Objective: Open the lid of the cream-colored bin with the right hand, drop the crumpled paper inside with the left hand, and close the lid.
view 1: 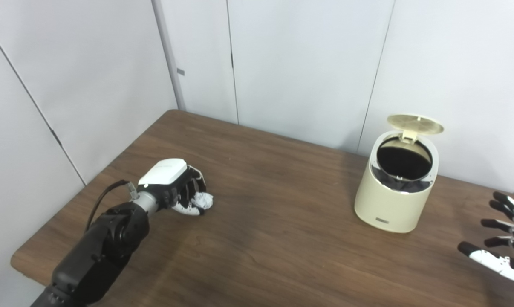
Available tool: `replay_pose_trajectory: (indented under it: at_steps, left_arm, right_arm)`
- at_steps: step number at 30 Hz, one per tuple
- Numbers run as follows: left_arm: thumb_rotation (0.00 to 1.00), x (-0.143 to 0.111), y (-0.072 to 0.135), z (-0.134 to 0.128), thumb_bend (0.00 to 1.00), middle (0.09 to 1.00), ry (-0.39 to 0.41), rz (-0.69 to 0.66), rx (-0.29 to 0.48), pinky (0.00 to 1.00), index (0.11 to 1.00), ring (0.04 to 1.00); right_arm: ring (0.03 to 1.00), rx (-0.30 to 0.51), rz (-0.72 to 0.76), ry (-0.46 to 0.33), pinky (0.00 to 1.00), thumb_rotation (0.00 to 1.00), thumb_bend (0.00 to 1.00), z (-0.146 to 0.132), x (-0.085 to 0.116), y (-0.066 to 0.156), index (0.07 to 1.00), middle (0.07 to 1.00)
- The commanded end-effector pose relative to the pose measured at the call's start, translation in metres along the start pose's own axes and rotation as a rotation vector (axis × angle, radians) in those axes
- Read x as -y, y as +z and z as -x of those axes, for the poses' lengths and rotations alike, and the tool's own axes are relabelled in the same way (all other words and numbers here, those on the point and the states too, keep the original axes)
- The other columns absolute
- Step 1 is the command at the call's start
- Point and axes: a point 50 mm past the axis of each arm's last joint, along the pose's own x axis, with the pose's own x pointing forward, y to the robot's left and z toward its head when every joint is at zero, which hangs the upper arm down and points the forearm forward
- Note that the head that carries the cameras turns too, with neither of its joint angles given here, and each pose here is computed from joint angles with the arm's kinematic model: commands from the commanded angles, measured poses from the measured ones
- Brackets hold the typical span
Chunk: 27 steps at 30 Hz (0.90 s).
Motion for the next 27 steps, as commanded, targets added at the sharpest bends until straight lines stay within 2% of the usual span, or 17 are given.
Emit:
replay_pose_trajectory:
  at_steps: [1, 6, 16, 21, 25, 27]
  left_arm:
    - [0.00, -0.009, 0.001, -0.004, 0.50, 0.477, 0.035, -0.045, 0.031, 0.42, 0.516, 0.407]
    - [0.00, -0.004, 0.001, -0.006, 0.50, 0.482, 0.031, -0.037, 0.041, 0.41, 0.524, 0.407]
    - [0.00, 0.001, 0.001, -0.007, 0.50, 0.472, 0.071, -0.042, 0.069, 0.38, 0.536, 0.395]
    - [0.00, -0.011, 0.008, -0.004, 0.50, 0.451, 0.117, -0.035, 0.083, 0.31, 0.544, 0.367]
    - [0.00, -0.026, 0.014, -0.003, 0.50, 0.458, 0.150, -0.065, 0.094, 0.33, 0.536, 0.377]
    - [0.00, -0.038, 0.017, -0.002, 0.50, 0.466, 0.176, -0.072, 0.104, 0.35, 0.530, 0.389]
  right_arm:
    - [0.763, 0.060, 0.009, -0.036, 0.55, 0.41, 0.69, -0.005, 0.014, 0.018, 0.906, 0.896]
    - [0.767, 0.050, 0.010, -0.043, 0.55, 0.45, 0.70, -0.003, 0.015, 0.020, 0.900, 0.890]
    - [0.765, 0.047, 0.009, -0.046, 0.55, 0.44, 0.69, -0.002, 0.015, 0.021, 0.898, 0.888]
    - [0.763, 0.041, 0.008, -0.044, 0.55, 0.44, 0.69, -0.004, 0.016, 0.021, 0.897, 0.887]
    - [0.773, 0.037, 0.009, -0.041, 0.57, 0.43, 0.68, -0.004, 0.017, 0.021, 0.903, 0.893]
    - [0.778, 0.037, 0.006, -0.043, 0.59, 0.39, 0.67, -0.005, 0.017, 0.022, 0.902, 0.897]
